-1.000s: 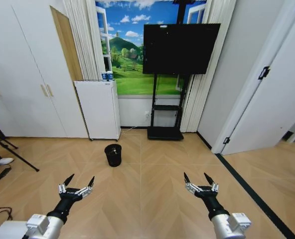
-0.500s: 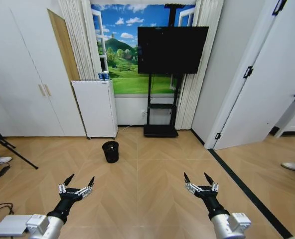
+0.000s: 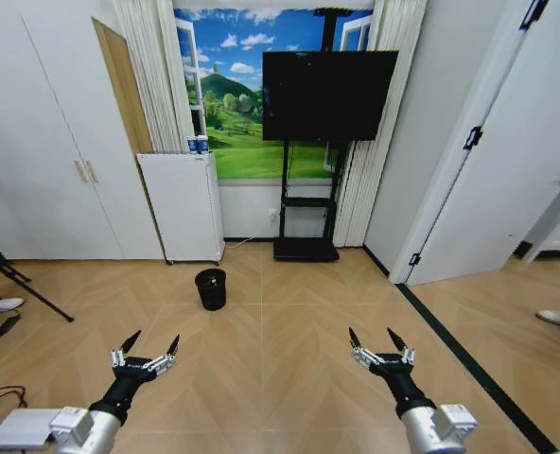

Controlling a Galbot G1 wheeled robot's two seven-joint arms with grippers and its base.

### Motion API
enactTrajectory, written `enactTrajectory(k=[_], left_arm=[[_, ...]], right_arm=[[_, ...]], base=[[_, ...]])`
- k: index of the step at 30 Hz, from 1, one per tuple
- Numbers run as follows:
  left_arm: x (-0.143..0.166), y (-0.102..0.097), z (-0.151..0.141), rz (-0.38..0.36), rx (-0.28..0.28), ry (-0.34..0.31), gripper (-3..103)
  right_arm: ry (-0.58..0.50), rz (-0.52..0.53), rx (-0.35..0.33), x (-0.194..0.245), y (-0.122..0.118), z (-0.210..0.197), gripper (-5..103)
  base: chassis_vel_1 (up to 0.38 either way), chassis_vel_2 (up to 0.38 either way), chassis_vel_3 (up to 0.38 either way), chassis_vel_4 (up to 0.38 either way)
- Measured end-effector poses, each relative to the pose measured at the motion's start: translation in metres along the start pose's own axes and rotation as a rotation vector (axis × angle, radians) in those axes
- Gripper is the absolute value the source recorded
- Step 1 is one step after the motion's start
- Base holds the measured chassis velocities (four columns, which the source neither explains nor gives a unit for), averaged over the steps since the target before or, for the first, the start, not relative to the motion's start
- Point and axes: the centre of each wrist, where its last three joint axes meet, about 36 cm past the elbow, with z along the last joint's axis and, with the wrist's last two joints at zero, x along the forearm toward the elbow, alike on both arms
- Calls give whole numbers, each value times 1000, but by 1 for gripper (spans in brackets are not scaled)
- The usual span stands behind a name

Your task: Pick up the trash bin and place the garbage on the floor into it.

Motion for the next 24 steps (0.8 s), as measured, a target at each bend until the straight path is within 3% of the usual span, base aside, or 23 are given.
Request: enactTrajectory(k=[15,24], left_arm=[[0,0,0,0,0,0,100],[0,0,0,0,0,0,100]], right_arm=[[0,0,0,0,0,0,100],[0,0,0,0,0,0,100]], base=[[-161,149,163,-154],[-1,16,13,2]])
